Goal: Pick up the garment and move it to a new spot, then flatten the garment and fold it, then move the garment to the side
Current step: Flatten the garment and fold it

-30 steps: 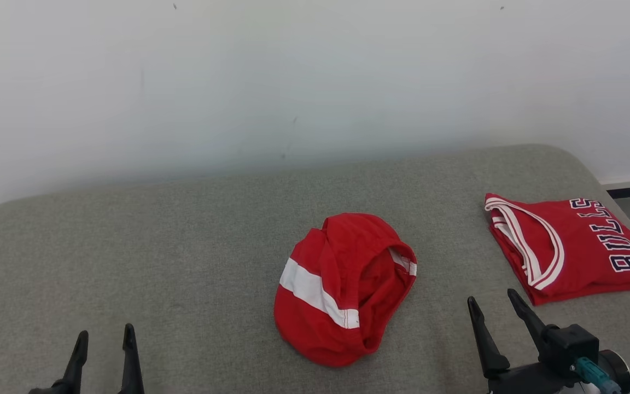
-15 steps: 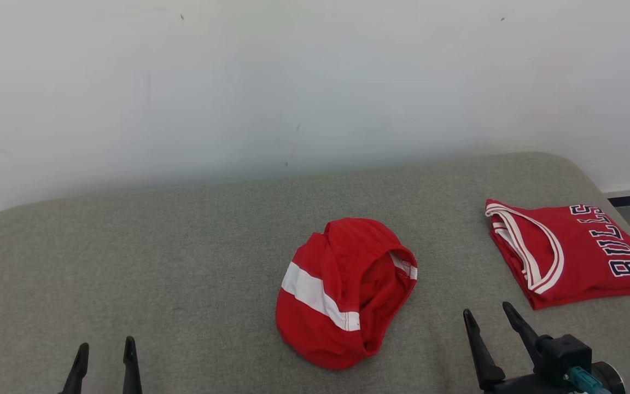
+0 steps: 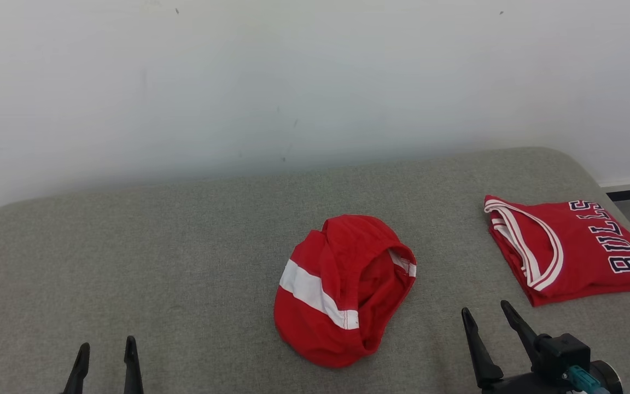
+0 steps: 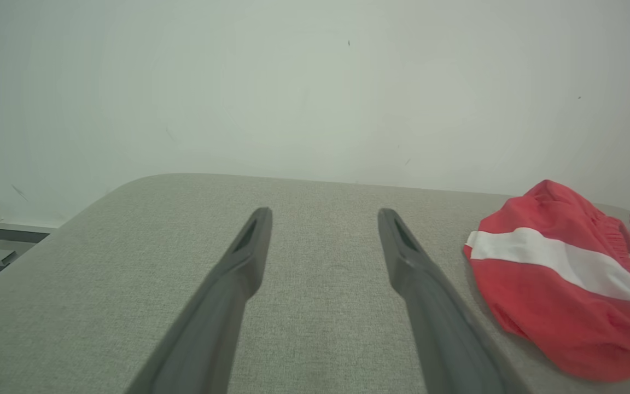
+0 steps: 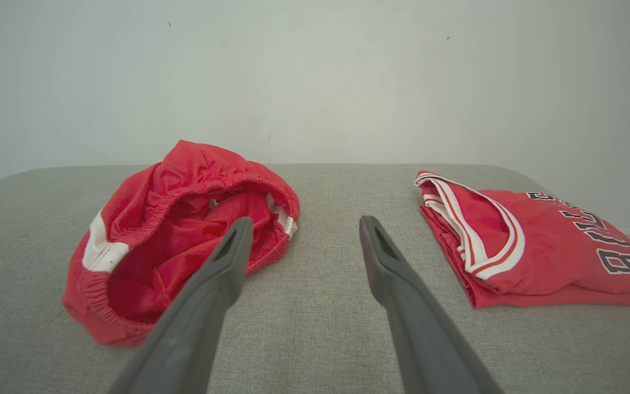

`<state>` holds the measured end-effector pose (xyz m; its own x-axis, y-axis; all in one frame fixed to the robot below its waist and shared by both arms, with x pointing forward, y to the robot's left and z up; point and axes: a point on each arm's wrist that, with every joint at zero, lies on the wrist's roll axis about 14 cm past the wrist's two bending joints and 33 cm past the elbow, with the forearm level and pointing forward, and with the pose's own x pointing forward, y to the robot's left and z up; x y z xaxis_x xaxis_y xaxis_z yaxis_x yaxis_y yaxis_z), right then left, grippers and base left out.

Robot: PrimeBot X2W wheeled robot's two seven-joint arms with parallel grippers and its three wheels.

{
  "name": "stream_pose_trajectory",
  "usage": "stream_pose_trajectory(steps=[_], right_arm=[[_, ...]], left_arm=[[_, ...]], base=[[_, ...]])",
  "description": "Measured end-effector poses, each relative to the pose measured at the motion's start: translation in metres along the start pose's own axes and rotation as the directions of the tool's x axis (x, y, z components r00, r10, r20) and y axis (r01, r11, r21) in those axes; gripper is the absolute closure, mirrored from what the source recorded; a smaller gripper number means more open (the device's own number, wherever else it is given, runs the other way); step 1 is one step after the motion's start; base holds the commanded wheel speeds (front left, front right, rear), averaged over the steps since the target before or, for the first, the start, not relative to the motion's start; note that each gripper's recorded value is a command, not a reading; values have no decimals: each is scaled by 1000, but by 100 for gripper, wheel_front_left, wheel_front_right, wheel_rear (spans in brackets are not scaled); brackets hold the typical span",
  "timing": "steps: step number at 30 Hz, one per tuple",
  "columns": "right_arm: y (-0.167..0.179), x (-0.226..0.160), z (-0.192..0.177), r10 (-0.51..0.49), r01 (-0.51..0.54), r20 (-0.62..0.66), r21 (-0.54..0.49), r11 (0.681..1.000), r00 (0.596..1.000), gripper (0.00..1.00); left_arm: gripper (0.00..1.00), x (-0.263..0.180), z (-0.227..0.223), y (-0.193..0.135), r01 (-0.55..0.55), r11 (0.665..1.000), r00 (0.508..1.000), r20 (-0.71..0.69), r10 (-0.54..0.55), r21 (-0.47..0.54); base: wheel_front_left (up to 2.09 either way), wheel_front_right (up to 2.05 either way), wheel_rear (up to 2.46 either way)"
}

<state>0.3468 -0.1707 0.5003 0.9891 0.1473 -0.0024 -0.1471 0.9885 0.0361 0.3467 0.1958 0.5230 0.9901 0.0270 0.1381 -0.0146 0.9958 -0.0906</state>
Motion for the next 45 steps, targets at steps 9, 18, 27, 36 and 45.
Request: stream_pose_trajectory(steps=[9,18,27,36,45], right_arm=[[2,2,1,5,-5,2,5,1000,1000,0],[-2,1,6,-9,9,15,3,1000,1000,0],[-23,-9,4,-80,80,9,6,997,997,0],[-56,-29,-4,-193,193,-8,8,981,981,0],[-66,-38,-12,-242,242,-30,19,970,970,0]], left_arm=[[0,1,-4,-5,11,1000,1000,-11,-11,18],[0,36,-11,-55,150,989,983,-107,-150,-8],[0,50,-38,-166,420,895,844,-298,-446,-150],[0,6,-63,-281,714,685,594,-392,-702,-144],[0,1,-104,-297,784,618,496,-535,-684,-62]], base=[[0,0,0],[0,0,0],[0,0,0],[0,0,0],[0,0,0]])
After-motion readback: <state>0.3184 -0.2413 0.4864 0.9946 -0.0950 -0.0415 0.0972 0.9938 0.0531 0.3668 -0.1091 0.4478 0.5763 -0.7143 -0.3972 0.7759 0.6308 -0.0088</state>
